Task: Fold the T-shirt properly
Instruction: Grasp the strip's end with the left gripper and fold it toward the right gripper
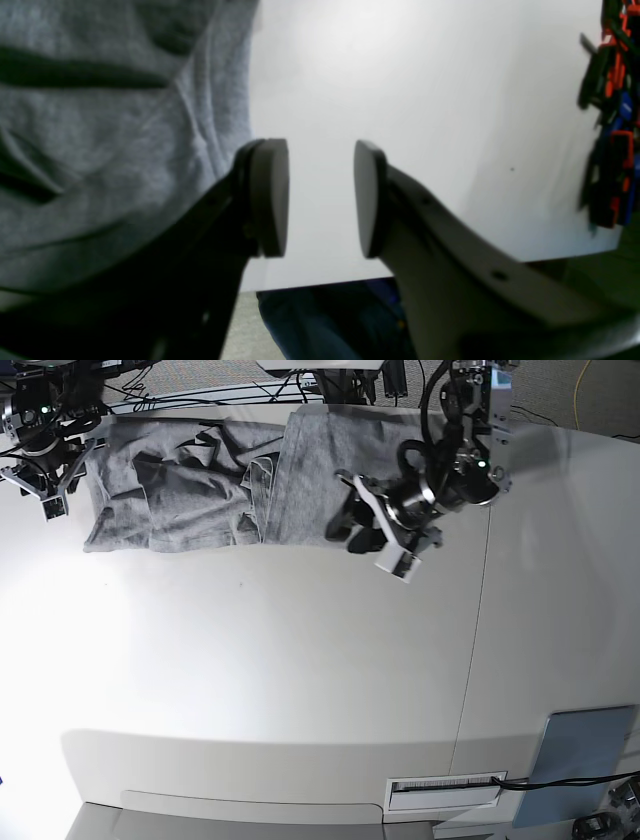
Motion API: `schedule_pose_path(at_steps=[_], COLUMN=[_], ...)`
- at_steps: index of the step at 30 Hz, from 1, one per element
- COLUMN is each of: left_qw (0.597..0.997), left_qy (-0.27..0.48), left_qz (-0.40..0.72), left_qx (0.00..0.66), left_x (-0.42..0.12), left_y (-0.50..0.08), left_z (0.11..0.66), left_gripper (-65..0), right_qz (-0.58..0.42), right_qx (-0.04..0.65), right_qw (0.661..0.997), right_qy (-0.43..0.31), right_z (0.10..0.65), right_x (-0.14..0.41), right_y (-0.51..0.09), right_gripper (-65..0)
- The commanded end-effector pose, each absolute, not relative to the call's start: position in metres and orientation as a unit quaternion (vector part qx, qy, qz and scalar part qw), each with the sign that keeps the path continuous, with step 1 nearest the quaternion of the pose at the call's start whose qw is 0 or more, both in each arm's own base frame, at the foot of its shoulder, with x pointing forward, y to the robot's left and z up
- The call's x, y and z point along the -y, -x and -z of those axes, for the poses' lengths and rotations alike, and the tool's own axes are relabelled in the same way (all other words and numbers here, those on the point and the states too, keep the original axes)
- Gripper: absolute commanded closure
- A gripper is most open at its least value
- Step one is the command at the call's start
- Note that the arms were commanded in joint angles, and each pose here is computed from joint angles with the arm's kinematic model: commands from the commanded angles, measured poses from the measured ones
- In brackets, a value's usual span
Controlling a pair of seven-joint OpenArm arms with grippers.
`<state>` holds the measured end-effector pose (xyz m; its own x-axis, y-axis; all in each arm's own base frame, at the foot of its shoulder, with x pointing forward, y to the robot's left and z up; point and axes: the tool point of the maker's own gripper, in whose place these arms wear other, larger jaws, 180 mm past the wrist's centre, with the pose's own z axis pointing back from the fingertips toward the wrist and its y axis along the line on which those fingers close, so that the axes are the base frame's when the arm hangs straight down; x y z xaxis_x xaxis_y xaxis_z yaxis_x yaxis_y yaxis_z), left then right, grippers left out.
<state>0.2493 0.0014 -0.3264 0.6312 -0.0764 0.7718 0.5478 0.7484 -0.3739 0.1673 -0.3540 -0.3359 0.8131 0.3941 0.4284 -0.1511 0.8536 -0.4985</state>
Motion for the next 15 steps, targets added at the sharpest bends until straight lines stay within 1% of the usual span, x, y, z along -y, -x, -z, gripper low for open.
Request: schedule_pose_path(at_steps=[1, 3, 4, 8, 9, 12, 15], left_qw=[0.839, 0.840, 0.839, 0.832, 0.832, 0.832, 0.832], left_qy=[0.309, 0.306, 0.305, 0.312, 0.313, 0.313, 0.314], left_qz=[0.182, 0.183, 0.186, 0.200, 0.200, 0.200, 0.200], left_qx=[0.408, 0.410, 0.410, 0.412, 0.412, 0.412, 0.412], left_x=[-0.002, -0.007, -0.008, -0.004, -0.004, -0.004, -0.003], left_y=[-0.253, -0.253, -0.252, -0.249, -0.249, -0.249, -0.249], left_z=[0.315, 0.316, 0.317, 0.315, 0.314, 0.315, 0.314], left_gripper=[-22.3, -22.3, -22.3, -22.3, -22.3, -22.3, -22.3], right_qz=[-0.155, -0.154, -0.152, -0.153, -0.146, -0.114, -0.092], right_qx=[0.284, 0.285, 0.287, 0.287, 0.289, 0.289, 0.307], right_qw=[0.916, 0.916, 0.917, 0.925, 0.927, 0.937, 0.935], right_qy=[0.238, 0.237, 0.233, 0.199, 0.188, 0.160, 0.151], right_z=[0.325, 0.325, 0.326, 0.330, 0.330, 0.328, 0.316], right_x=[0.357, 0.357, 0.356, 0.345, 0.342, 0.340, 0.346], right_y=[-0.175, -0.176, -0.176, -0.178, -0.179, -0.184, -0.192], right_gripper=[-22.2, -23.2, -25.6, -39.1, -40.2, -40.2, -40.1])
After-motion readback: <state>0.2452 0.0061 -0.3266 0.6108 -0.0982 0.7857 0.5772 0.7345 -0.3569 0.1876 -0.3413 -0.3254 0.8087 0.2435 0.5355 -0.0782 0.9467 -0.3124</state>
